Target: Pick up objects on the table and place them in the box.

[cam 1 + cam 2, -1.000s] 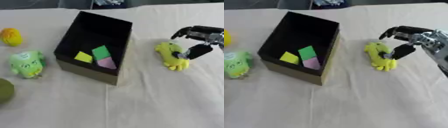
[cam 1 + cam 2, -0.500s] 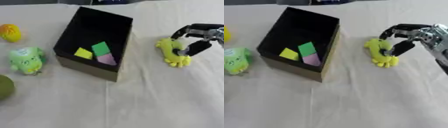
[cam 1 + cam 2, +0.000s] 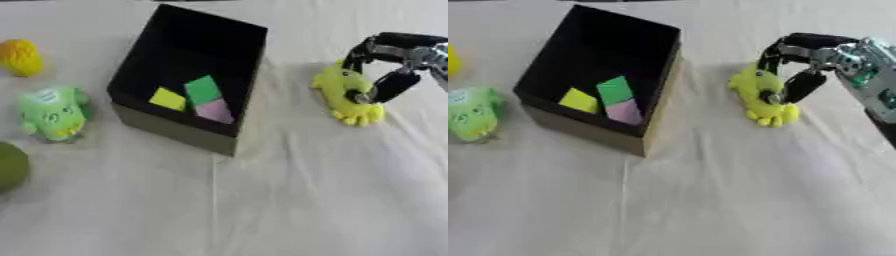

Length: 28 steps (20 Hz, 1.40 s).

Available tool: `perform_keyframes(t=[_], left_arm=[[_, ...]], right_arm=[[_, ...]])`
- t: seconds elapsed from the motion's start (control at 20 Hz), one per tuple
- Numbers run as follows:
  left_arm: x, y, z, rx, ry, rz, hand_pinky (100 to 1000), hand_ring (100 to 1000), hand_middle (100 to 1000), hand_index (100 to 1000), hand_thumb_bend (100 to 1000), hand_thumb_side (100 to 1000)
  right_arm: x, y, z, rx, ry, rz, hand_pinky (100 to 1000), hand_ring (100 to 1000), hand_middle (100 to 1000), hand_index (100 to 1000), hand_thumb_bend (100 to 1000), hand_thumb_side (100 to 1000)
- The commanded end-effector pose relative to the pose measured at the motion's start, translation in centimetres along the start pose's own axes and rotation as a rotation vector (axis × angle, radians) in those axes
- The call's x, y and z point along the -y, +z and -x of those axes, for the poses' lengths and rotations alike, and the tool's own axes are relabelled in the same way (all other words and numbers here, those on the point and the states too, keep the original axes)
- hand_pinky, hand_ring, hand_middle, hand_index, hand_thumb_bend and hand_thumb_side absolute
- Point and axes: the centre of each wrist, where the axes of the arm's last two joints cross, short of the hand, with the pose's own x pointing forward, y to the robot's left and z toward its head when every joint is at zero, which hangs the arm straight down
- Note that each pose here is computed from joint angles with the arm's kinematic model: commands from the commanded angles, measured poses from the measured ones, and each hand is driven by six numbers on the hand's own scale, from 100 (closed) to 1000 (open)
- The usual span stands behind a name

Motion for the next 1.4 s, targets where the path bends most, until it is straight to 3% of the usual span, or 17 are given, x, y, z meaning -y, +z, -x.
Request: perform_keyframes(t=[0.05, 0.25, 0.55, 0.85, 1.2, 1.4], left_arm=[[-0.4, -0.6, -0.7, 0.037, -0.001, -0.009, 840, 835, 810, 884, 378, 654], [-0.4, -0.6, -0.7, 0.036, -0.004, -0.013, 840, 834, 808, 882, 379, 652], [-0.5, -0.6, -0.7, 0.039, -0.005, -0.017, 840, 833, 807, 882, 381, 649], [-0.6, -0.6, -0.7, 0.04, -0.011, -0.019, 840, 833, 807, 882, 383, 646], [-0.6, -0.6, -0.7, 0.045, -0.017, -0.014, 839, 832, 806, 882, 388, 642], [-0.5, -0.7, -0.8, 0.052, -0.017, -0.007, 840, 832, 806, 882, 391, 640]], right_arm=[[0.6, 0.3, 0.2, -0.014, 0.028, 0.055, 786, 726, 468, 616, 226, 100], [0.8, 0.6, -0.3, 0.01, 0.009, 0.114, 779, 708, 458, 606, 100, 100], [2.3, 2.3, -2.1, 0.044, -0.03, 0.18, 758, 676, 414, 543, 100, 100], [4.1, 3.8, -4.0, 0.088, -0.037, 0.213, 753, 669, 410, 543, 100, 100], [7.9, 5.5, -8.0, 0.198, -0.028, 0.288, 758, 660, 391, 530, 100, 100], [10.0, 5.1, -10.5, 0.277, -0.021, 0.312, 760, 659, 388, 530, 100, 100]])
